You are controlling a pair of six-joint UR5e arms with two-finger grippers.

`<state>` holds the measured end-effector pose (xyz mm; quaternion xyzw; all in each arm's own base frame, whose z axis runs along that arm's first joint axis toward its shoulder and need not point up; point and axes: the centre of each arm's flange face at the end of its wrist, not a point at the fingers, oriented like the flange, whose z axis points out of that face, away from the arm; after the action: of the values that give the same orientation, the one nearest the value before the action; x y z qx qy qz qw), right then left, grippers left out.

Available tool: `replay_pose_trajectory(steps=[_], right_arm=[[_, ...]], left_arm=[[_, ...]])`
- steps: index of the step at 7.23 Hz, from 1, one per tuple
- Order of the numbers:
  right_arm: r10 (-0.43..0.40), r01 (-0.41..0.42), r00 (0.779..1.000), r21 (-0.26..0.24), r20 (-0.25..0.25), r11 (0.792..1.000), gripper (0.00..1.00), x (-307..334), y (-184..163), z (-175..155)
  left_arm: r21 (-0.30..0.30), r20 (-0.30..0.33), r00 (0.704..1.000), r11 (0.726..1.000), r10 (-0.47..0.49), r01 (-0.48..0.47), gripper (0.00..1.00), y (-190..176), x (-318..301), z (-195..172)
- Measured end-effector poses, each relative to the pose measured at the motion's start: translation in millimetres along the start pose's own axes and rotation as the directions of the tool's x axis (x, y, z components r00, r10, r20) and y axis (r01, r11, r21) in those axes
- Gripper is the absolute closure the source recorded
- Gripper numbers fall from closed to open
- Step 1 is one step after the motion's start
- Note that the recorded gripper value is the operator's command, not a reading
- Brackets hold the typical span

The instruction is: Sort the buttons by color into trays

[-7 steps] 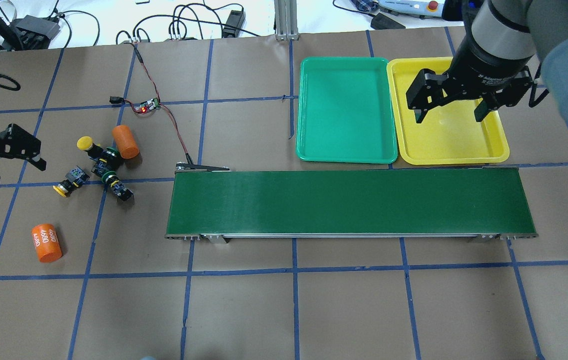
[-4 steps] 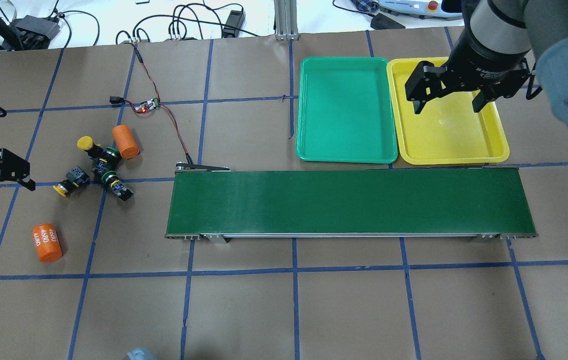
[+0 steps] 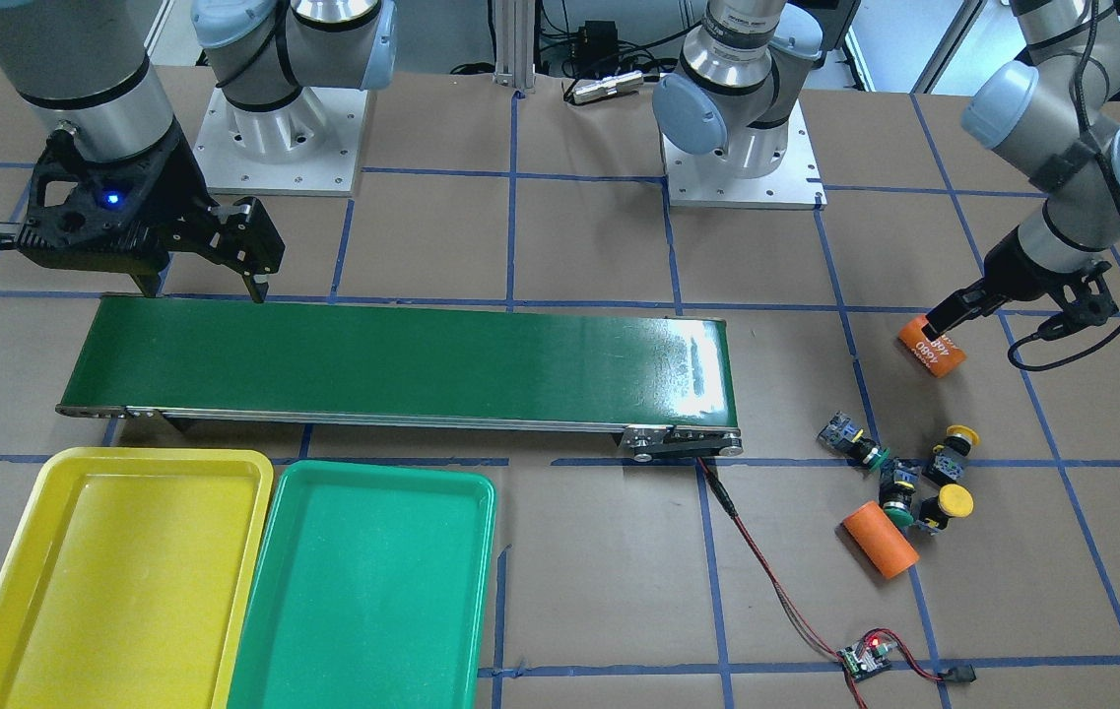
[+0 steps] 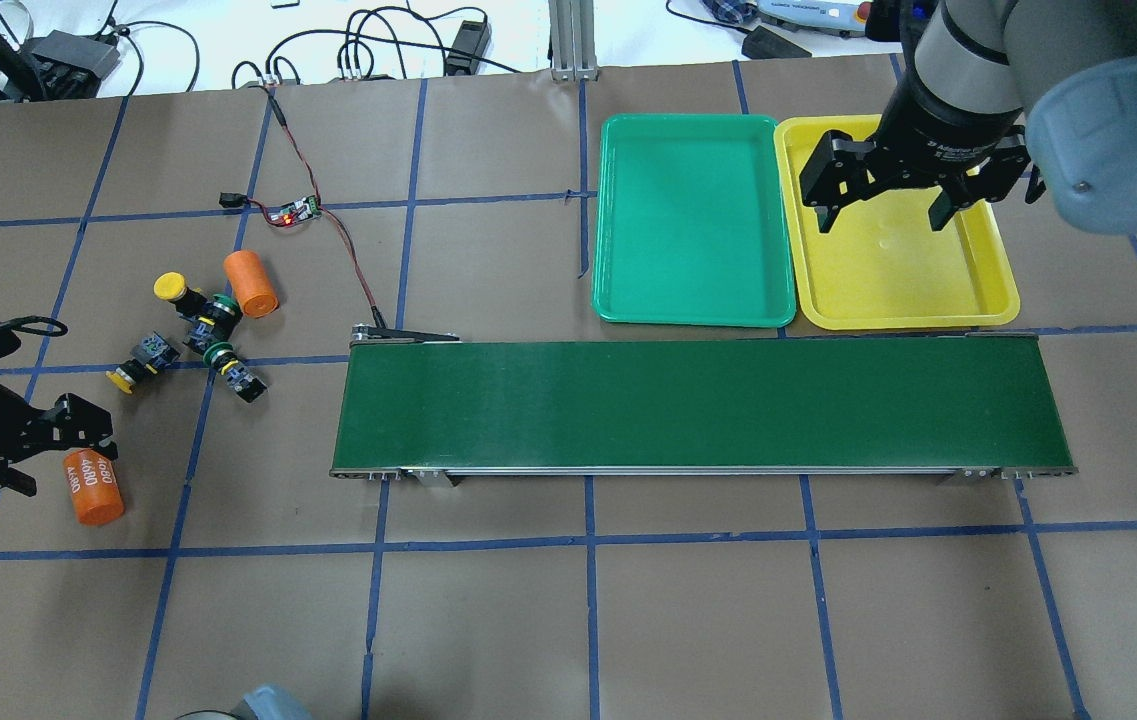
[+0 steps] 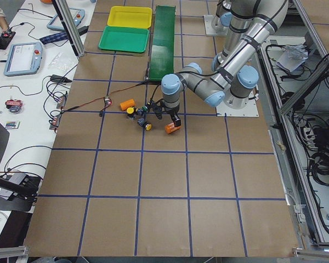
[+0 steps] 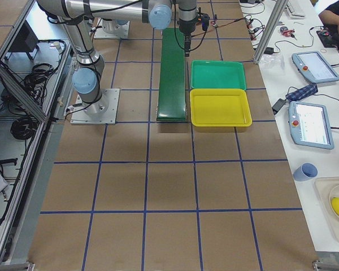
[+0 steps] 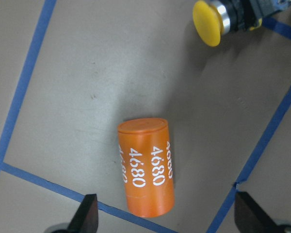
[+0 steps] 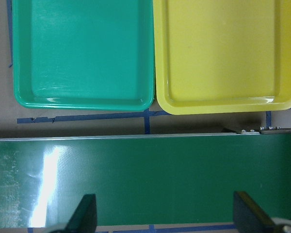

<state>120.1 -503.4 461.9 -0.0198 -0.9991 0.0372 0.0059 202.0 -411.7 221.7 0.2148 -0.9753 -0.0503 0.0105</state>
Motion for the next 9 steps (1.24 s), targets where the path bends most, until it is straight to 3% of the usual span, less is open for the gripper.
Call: replay_pose_trajectory(steps=[1,2,4,5,7,9], right_arm=[[-0.001,0.001,1.0,0.004,0.003,1.0,0.0,0,1,-2],[-0.001,0.001,1.0,0.007,0.006,1.0,0.0,-1,2,-4],[-0.002,0.001,1.0,0.011,0.009,1.0,0.0,-1,3,-6],[-0.003,0.002,1.0,0.013,0.009,1.0,0.0,-1,2,-6],[-0.003,0.003,1.0,0.017,0.01,1.0,0.0,-1,2,-8],[-0.002,0.002,1.0,0.022,0.011,1.0,0.0,-1,1,-10]], left_arm=[[0.004,0.001,1.0,1.0,0.003,-0.003,0.07,-5,-2,11],[0.007,0.002,1.0,1.0,0.005,-0.005,0.3,-9,-4,20],[0.002,0.003,1.0,1.0,0.005,-0.005,0.89,-12,-7,29],[-0.002,0.006,1.0,1.0,0.006,-0.006,1.0,-12,-8,31],[-0.008,0.015,1.0,1.0,0.005,-0.005,1.0,-12,-9,26],[-0.017,0.006,1.0,1.0,-0.009,0.009,1.0,-29,-7,-30]])
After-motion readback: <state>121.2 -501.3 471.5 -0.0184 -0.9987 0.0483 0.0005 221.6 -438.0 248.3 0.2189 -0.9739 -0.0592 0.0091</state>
